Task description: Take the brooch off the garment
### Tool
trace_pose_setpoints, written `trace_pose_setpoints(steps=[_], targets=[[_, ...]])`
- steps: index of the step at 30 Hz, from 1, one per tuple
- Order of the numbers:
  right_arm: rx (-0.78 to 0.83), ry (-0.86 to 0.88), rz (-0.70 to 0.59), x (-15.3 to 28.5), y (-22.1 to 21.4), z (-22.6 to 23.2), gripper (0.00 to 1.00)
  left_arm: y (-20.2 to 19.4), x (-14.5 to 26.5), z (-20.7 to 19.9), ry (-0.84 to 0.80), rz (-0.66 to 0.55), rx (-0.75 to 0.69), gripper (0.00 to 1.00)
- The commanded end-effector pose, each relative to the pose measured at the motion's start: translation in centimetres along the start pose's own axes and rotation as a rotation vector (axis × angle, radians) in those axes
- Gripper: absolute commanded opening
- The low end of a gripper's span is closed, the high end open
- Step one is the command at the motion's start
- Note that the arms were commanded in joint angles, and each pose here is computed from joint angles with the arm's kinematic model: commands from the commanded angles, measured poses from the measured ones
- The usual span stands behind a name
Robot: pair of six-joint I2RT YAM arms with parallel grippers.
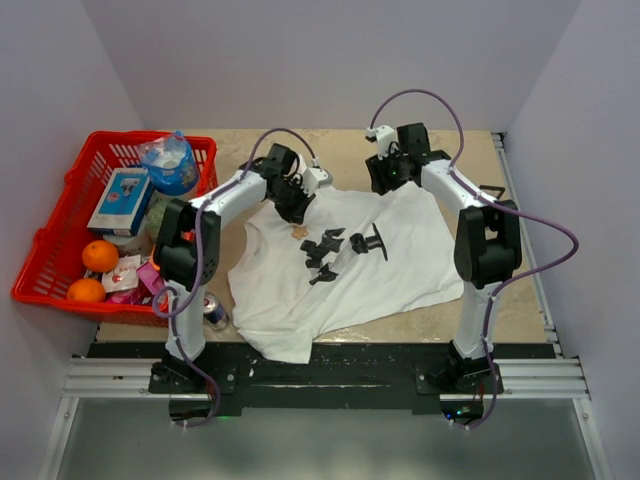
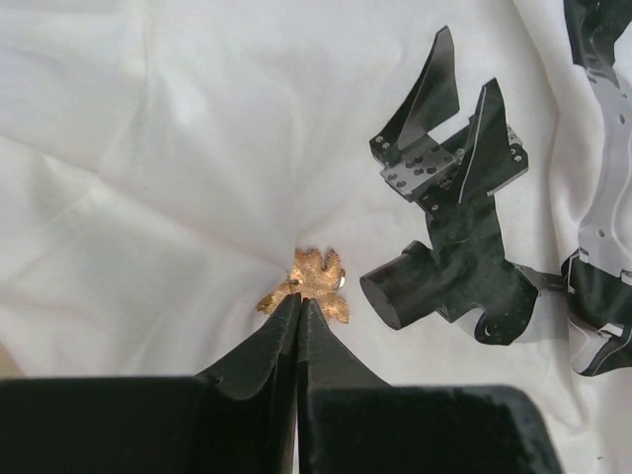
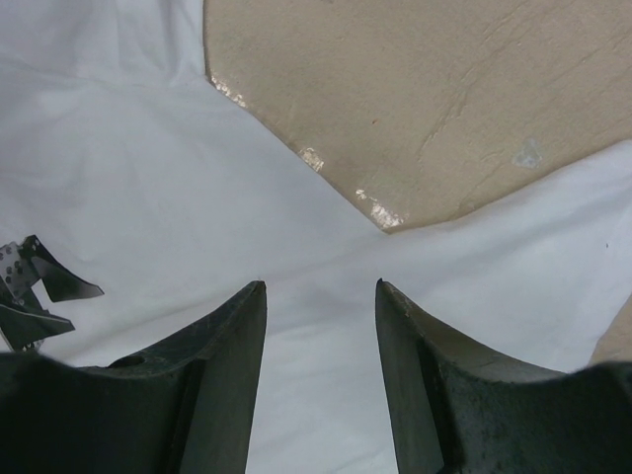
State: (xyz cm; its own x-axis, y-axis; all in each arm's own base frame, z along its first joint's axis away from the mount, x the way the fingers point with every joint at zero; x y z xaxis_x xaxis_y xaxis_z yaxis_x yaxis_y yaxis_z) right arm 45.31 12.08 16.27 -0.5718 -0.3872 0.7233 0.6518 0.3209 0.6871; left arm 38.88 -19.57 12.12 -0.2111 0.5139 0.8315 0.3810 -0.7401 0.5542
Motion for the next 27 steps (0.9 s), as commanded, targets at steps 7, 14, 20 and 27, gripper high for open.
trace_pose_setpoints(steps=[7, 14, 20, 27], targets=[[0.014, 0.011, -0.036, 0.9, 1.3, 0.7, 0.53, 1.2, 1.6, 1.2, 0.03, -0.074, 0.025, 0.15], [0.015, 0.008, -0.032, 0.9, 1.2, 0.9, 0.55, 0.4, 0.7, 1.0, -0.009, -0.045, 0.019, 0.12], [0.022, 0.009, -0.03, 0.8, 1.2, 1.2, 0.59, -0.1, 0.0, 0.6, -0.021, -0.027, 0.029, 0.16], [0.017, 0.007, -0.028, 0.9, 1.0, 1.2, 0.59, -0.2, -0.7, -0.3, -0.04, -0.011, 0.006, 0.16]])
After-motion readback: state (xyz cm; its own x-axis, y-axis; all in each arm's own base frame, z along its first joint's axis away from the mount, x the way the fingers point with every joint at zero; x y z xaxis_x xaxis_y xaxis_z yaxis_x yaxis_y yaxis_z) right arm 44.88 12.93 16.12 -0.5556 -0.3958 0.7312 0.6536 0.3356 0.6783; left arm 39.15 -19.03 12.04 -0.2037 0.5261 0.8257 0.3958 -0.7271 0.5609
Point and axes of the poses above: each gripper's point midway between its finger pads, its own x axis back along the fingers, its own z axis along the line the jaws close on, y = z × x, the point moved 8 cm from there along x, back along the fingers, and after that the axes turned 7 degrees about -x, right-handed, at the moved point
